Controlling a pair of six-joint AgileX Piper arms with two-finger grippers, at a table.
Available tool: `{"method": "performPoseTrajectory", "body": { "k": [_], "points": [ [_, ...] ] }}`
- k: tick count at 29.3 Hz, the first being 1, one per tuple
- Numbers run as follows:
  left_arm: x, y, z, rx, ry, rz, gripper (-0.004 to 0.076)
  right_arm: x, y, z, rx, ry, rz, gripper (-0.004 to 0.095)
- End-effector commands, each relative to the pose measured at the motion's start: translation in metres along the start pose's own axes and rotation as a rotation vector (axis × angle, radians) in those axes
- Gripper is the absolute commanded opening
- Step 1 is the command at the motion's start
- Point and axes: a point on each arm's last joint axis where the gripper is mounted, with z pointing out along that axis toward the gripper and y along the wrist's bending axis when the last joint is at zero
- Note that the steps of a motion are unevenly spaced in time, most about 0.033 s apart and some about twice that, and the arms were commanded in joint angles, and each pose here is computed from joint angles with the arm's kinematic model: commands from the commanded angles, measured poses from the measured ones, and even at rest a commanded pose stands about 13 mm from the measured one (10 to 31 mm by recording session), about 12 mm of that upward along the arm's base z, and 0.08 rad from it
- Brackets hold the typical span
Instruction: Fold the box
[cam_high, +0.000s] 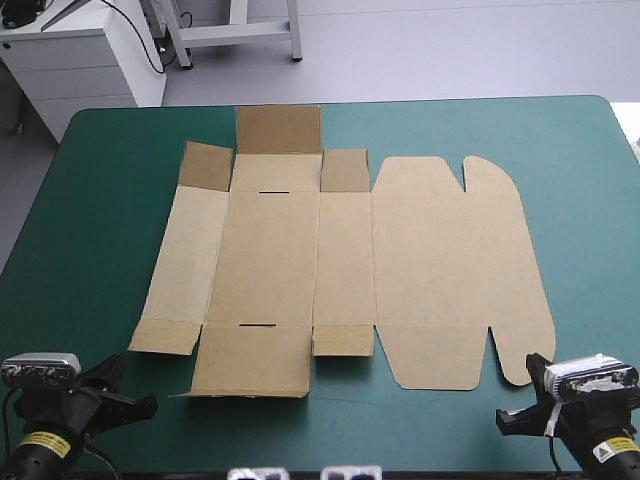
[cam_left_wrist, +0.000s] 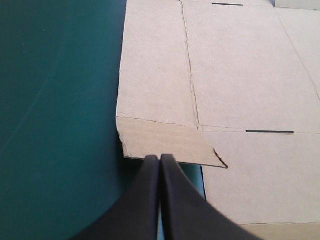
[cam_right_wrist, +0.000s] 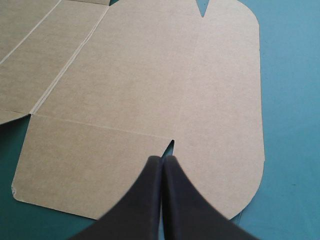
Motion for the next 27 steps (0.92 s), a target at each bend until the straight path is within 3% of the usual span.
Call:
{"method": "performPoseTrajectory", "body": {
  "k": [1, 13, 20, 27],
  "points": [
    [-0.013, -0.002, -0.003, 0.012, -0.083, -0.009, -0.0008, -0.013, -0.001, -0.004, 0.013, -0.078, 0.059, -0.0014],
    [-0.018, 0.000, 0.003, -0.015, -0.042, 0.013, -0.0008, -0.013, -0.001, -0.004, 0.014, -0.078, 0.058, -0.0014],
    [-0.065, -0.002, 0.021, -0.053, 0.038, 0.046, -0.0008, -0.013, -0.001, -0.004, 0.014, -0.078, 0.055, -0.0014],
    [-0.120, -0.002, 0.070, -0.102, 0.161, 0.104, -0.0008, -0.013, -0.001, -0.004, 0.014, -0.078, 0.053, -0.0014]
  ]
}}
